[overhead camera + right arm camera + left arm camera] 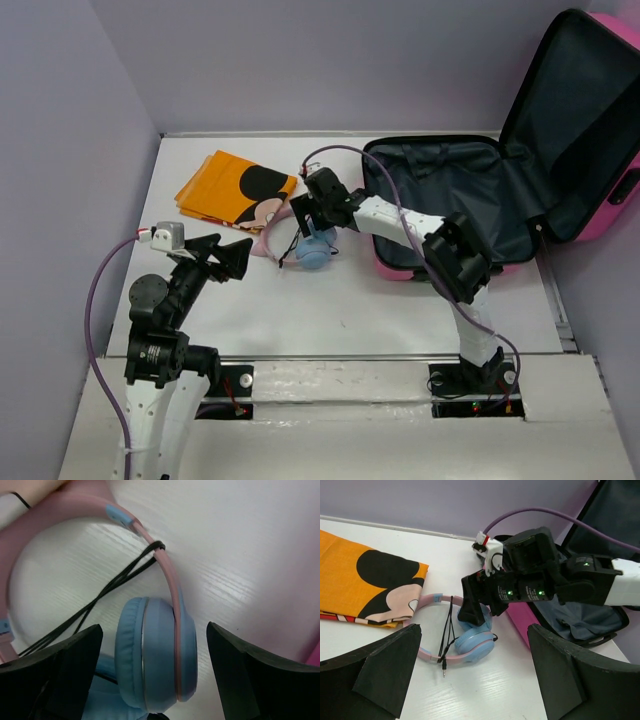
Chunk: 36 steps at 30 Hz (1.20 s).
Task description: Pack the luggage
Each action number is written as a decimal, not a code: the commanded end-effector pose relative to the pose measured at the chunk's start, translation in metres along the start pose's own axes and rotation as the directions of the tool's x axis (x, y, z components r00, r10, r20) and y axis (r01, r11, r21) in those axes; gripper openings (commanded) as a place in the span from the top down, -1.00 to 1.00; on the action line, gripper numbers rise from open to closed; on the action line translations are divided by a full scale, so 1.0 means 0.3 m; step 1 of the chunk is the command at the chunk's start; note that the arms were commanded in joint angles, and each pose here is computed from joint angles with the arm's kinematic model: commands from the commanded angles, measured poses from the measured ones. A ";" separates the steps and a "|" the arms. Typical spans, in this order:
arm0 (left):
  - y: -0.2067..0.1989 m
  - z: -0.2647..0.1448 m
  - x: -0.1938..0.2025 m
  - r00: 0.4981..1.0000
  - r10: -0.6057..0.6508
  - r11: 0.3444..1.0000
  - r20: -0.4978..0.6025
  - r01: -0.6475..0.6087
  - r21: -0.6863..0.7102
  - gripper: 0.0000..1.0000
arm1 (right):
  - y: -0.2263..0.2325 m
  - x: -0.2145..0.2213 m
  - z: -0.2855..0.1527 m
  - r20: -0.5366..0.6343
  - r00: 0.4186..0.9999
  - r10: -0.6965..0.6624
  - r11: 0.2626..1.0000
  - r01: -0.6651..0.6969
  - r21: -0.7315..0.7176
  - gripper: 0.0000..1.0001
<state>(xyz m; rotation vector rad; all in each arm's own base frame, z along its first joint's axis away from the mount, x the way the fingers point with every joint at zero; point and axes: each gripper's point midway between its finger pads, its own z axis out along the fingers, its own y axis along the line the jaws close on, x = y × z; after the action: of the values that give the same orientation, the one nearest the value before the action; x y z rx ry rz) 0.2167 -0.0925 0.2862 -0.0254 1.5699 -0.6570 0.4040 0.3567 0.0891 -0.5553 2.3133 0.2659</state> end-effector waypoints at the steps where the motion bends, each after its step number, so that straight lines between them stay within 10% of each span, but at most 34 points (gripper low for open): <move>1: -0.044 -0.006 -0.041 0.999 0.009 0.999 0.033 -0.010 0.053 -0.98 | -0.014 0.033 0.019 -0.055 0.998 -0.014 1.000 0.016 0.025 -0.75; 8: -0.047 -0.008 -0.043 0.999 0.010 0.998 0.037 -0.012 0.057 -0.98 | -0.047 0.015 -0.073 -0.021 1.000 0.011 0.998 -0.010 0.058 0.32; 13: -0.043 -0.006 -0.042 0.999 0.008 0.999 0.037 -0.010 0.052 -0.98 | -0.037 -0.092 -0.338 0.117 0.993 0.021 1.000 -0.023 0.010 0.59; 22: -0.031 0.004 -0.033 1.000 -0.001 0.999 0.022 0.000 0.036 -0.98 | -0.383 -0.261 -0.669 0.322 0.941 0.101 0.965 -0.171 0.198 0.68; 34: -0.035 0.004 -0.029 1.000 0.001 0.999 0.018 -0.002 0.045 -0.98 | -1.204 0.005 -0.747 0.424 0.845 0.325 0.520 -0.534 0.666 0.66; 36: -0.037 0.003 -0.029 1.000 0.003 0.999 0.018 -0.004 0.048 -0.98 | -1.192 -0.005 -0.715 0.413 0.846 0.338 0.553 -0.534 0.640 0.30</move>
<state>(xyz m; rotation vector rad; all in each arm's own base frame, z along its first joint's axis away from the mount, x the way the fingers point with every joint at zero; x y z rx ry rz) 0.2165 -0.0928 0.2863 -0.0241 1.5698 -0.6587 0.4175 -0.0283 0.1981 0.3885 2.1818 -0.4201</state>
